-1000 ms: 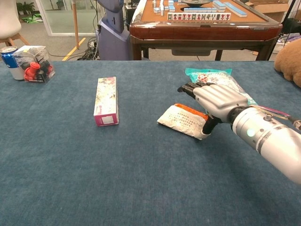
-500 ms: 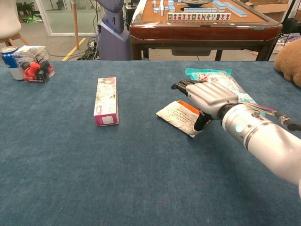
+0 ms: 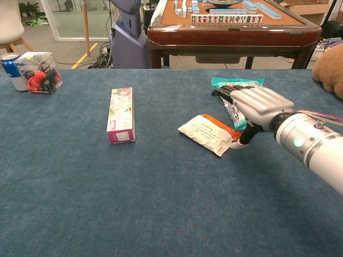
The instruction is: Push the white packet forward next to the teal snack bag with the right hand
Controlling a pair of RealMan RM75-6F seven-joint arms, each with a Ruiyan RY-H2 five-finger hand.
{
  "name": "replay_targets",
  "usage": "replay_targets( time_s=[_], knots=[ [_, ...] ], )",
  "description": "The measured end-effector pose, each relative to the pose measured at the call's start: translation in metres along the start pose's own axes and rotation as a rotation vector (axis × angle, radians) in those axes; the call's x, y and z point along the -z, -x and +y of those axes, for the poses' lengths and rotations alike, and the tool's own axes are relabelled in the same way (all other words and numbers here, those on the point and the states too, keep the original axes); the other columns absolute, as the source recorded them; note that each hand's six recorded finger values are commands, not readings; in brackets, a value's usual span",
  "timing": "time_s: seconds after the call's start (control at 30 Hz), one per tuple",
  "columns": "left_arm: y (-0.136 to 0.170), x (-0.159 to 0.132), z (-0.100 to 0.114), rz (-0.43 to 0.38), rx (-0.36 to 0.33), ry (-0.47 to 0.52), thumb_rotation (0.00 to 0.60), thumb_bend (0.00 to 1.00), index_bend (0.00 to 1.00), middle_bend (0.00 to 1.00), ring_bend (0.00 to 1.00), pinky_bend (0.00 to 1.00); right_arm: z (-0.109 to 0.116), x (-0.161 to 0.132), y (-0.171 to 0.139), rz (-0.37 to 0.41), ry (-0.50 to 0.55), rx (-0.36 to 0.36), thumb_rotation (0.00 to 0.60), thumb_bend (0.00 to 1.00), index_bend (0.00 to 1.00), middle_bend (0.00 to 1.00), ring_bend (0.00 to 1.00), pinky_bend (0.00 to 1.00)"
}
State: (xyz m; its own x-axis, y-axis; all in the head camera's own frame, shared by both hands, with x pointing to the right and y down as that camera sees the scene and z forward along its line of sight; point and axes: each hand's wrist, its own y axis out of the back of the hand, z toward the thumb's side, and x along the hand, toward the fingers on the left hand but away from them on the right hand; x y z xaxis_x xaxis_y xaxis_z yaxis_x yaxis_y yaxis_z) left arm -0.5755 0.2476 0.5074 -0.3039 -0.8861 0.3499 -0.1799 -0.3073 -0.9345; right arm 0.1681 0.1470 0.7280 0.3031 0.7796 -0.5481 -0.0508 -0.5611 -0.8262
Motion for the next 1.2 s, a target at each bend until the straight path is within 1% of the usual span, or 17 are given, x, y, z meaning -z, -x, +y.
replay_targets(
  time_s=[0.43, 0.83, 1.2],
  knots=[
    [-0.001, 0.004, -0.001, 0.011, 0.005, 0.006, 0.6, 0.2, 0.29, 0.31, 0.21, 0.41, -0.007, 0.003, 0.015, -0.026, -0.01, -0.015, 0.6, 0.0, 0.08, 0.02, 0.0, 0.08],
    [0.0, 0.0, 0.0, -0.002, 0.008, 0.001, 0.6, 0.2, 0.29, 0.31, 0.21, 0.41, -0.012, 0.003, 0.032, -0.049, -0.013, -0.024, 0.6, 0.0, 0.08, 0.02, 0.0, 0.08],
    [0.001, 0.002, 0.002, -0.001, 0.006, 0.014, 0.6, 0.2, 0.29, 0.31, 0.21, 0.41, -0.013, -0.018, 0.044, -0.034, 0.007, -0.023, 0.6, 0.0, 0.08, 0.02, 0.0, 0.08]
  ],
)
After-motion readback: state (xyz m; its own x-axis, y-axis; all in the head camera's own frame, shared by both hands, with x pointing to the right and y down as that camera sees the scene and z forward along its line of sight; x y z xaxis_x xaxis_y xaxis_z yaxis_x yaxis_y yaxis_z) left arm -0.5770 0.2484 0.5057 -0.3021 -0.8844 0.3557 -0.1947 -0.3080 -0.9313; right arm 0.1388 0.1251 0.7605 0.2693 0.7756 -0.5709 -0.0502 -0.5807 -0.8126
